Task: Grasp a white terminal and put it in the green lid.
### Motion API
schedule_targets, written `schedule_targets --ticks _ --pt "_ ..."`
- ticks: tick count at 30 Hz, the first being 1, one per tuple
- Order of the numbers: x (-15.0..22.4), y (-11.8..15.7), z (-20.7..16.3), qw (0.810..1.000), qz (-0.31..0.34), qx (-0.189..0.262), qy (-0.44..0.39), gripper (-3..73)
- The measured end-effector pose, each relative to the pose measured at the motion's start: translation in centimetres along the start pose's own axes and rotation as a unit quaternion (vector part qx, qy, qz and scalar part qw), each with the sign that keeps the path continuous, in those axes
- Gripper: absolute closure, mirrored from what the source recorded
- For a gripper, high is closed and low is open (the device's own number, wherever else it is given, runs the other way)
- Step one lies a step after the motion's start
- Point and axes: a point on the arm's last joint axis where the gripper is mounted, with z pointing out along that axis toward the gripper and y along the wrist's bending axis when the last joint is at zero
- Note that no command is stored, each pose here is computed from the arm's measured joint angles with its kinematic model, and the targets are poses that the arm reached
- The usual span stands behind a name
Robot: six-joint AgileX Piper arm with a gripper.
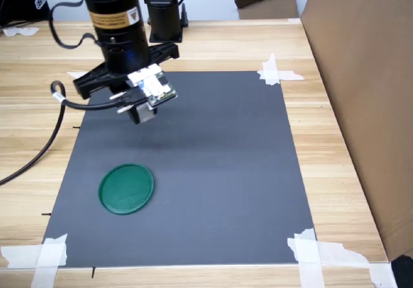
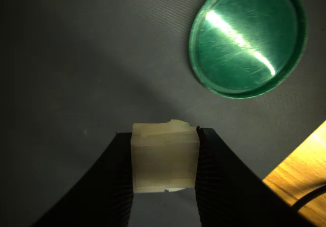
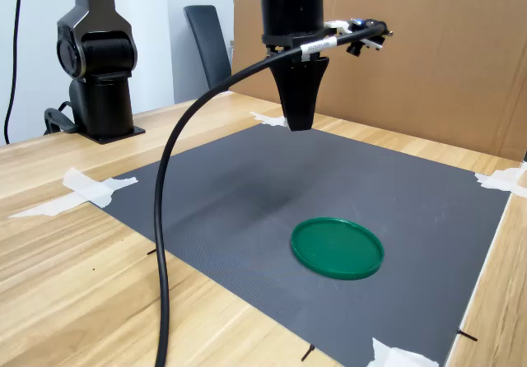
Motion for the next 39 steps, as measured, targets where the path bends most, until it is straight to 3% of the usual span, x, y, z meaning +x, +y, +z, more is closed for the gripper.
schedule_targets --ticks 18,35,39 --pt "-2.7 -6.3 3.2 0.997 0.067 0.011 0.036 42.3" --pt "-2.5 -7.0 6.8 0.996 0.071 0.009 0.046 42.3" --pt "-2.0 -6.6 8.0 0.998 0.046 0.007 0.046 42.3"
